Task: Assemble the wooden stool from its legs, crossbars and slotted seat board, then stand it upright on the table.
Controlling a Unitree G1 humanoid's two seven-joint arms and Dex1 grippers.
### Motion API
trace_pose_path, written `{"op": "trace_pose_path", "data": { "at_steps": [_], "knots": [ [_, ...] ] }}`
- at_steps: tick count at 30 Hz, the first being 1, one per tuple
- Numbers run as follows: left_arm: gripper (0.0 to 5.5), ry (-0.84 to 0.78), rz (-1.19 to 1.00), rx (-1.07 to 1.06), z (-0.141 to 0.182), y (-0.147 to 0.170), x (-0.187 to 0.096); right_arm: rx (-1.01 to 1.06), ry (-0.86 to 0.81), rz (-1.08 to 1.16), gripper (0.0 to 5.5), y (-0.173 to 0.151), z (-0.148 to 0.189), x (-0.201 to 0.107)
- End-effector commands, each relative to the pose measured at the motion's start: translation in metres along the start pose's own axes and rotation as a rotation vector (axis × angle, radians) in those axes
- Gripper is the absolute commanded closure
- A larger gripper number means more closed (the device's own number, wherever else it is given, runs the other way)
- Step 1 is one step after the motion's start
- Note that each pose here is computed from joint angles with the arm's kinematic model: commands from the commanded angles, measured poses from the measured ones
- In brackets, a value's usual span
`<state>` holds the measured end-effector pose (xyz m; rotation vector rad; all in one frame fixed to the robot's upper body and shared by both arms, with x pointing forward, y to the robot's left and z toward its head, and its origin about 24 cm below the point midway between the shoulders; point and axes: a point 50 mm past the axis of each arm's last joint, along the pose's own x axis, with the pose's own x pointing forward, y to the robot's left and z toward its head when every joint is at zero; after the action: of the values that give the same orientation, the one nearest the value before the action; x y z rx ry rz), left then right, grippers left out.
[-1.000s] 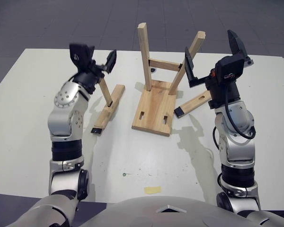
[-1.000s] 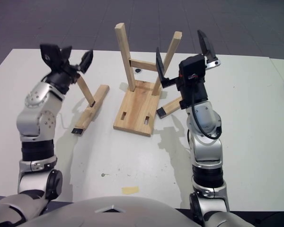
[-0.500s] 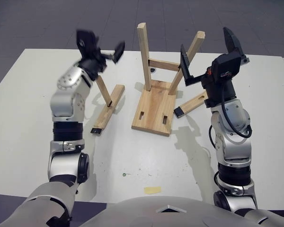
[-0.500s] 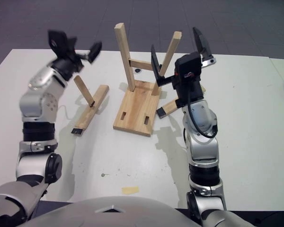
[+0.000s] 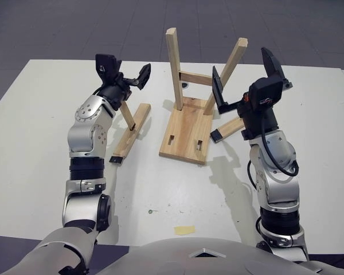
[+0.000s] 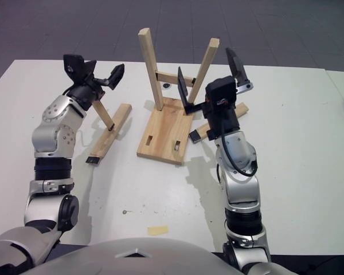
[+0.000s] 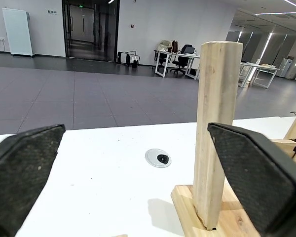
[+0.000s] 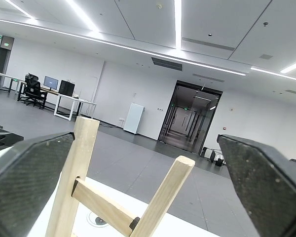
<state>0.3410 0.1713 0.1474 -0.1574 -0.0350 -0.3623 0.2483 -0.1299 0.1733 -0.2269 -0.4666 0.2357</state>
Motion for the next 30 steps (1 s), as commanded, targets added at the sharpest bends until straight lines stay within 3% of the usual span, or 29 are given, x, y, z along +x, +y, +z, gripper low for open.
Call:
{"op": "trace_pose_path", "data": {
  "at_steps": [1,5,9,17,30],
  "knots": [
    [0.12,-0.159,0.023,0.019,0.058,0.000,-0.002,-0.009,-0.008,-0.008,0.10,-0.003,0.004,0.001],
    [0.12,-0.218,0.056,0.042,0.088,0.006,-0.017,-0.001,-0.004,-0.014,0.10,-0.004,0.004,-0.001],
    [0.12,-0.175,0.046,0.059,0.093,0.009,-0.036,-0.001,0.006,-0.018,0.10,-0.002,0.003,-0.004],
    [0.12,0.103,0.152,0.093,0.054,0.036,-0.087,0.001,0.033,-0.049,0.10,-0.002,0.000,-0.014],
    [0.12,0.345,0.055,0.040,0.007,0.024,-0.096,0.000,0.053,-0.060,0.10,0.001,-0.003,-0.018]
  ]
}}
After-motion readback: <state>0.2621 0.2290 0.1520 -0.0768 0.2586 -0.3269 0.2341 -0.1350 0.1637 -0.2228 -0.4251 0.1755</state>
